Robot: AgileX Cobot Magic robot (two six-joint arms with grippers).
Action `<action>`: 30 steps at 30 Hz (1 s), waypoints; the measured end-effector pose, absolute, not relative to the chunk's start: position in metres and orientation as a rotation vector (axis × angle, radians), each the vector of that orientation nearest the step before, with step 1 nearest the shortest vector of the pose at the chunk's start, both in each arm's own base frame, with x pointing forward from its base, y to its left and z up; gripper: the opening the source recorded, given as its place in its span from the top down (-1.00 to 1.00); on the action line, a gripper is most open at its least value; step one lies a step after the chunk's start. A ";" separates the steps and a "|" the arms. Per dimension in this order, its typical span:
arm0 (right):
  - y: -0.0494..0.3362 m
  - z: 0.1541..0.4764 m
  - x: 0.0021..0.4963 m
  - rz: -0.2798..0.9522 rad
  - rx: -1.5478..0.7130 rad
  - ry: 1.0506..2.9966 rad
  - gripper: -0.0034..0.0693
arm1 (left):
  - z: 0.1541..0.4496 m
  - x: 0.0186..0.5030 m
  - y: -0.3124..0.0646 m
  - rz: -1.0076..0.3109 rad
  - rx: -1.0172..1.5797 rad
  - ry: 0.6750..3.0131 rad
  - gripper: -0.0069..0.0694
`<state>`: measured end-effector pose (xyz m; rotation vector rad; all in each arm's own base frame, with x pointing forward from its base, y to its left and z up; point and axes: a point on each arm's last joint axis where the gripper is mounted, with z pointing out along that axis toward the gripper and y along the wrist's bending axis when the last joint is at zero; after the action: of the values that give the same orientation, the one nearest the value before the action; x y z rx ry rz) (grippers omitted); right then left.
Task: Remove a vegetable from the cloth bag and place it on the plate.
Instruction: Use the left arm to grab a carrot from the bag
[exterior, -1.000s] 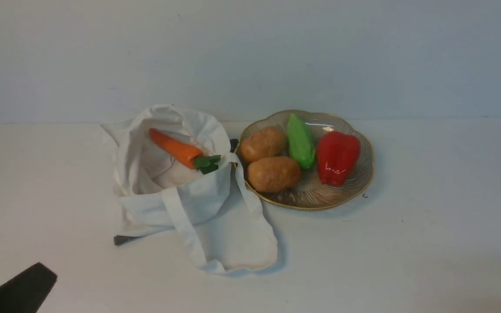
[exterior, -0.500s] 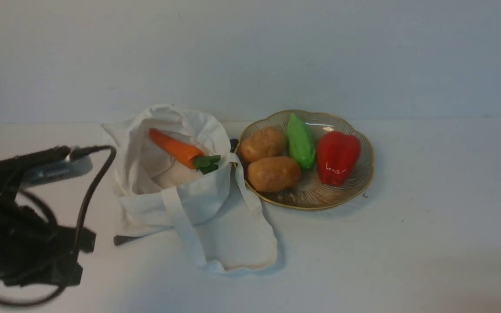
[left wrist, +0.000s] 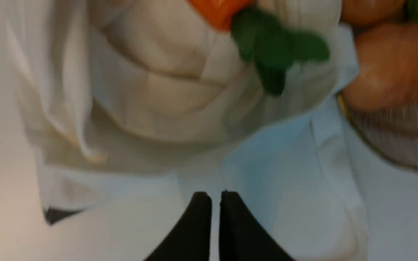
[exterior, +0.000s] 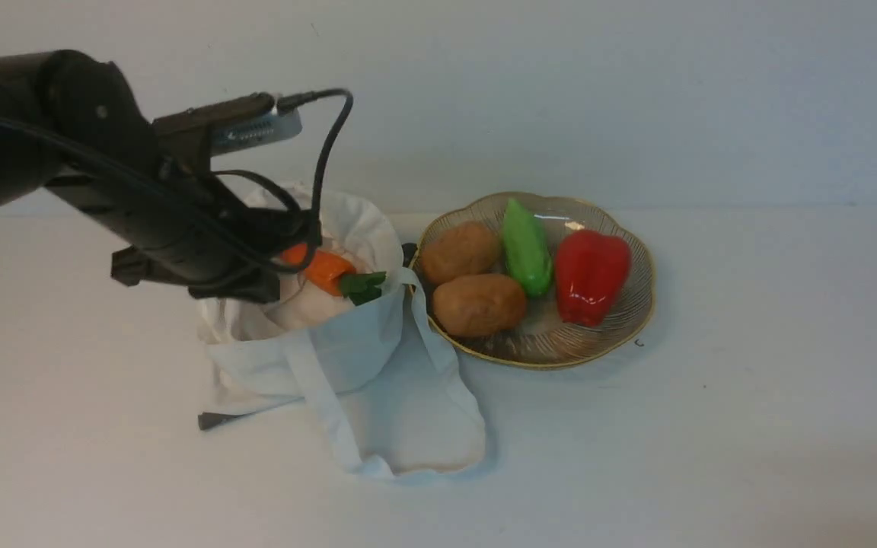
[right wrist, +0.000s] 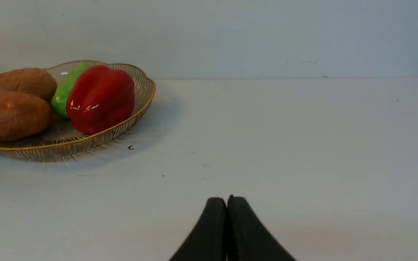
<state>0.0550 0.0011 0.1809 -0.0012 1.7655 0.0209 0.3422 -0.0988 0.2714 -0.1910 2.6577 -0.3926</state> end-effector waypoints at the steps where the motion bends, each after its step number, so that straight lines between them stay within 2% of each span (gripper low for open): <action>1: 0.001 0.181 0.055 0.021 -0.001 1.765 0.95 | 0.267 0.353 -0.103 -0.381 -0.254 2.624 0.65; 3: 0.001 0.181 0.055 0.021 -0.001 1.765 0.95 | 0.263 0.360 -0.106 -0.386 -0.313 2.602 0.55; 5: 0.001 0.181 0.055 0.021 -0.001 1.765 0.95 | 0.251 0.374 -0.108 -0.388 -0.420 2.569 0.33; 7: 0.001 0.181 0.055 0.021 -0.001 1.765 0.95 | 0.243 0.381 -0.107 -0.384 -0.475 2.556 0.19; 9: 0.001 0.181 0.055 0.021 -0.001 1.765 0.95 | 0.231 0.392 -0.104 -0.400 -0.586 2.525 -0.06; 12: 0.001 0.181 0.055 0.021 -0.001 1.765 0.95 | 0.216 0.404 -0.103 -0.436 -0.675 2.467 -0.28; 18: 0.001 0.181 0.055 0.021 -0.001 1.765 0.95 | 0.188 0.422 -0.106 -0.488 -0.734 2.390 -0.38; 24: 0.001 0.181 0.055 0.021 -0.001 1.765 0.95 | 0.162 0.433 -0.109 -0.536 -0.815 2.334 -0.38; 30: 0.001 0.181 0.055 0.021 -0.001 1.765 0.95 | 0.148 0.438 -0.110 -0.560 -0.858 2.307 -0.38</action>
<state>0.0550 0.0011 0.1809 -0.0012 1.7655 0.0209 0.4382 -0.1096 0.1478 -0.8583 2.3074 -0.5600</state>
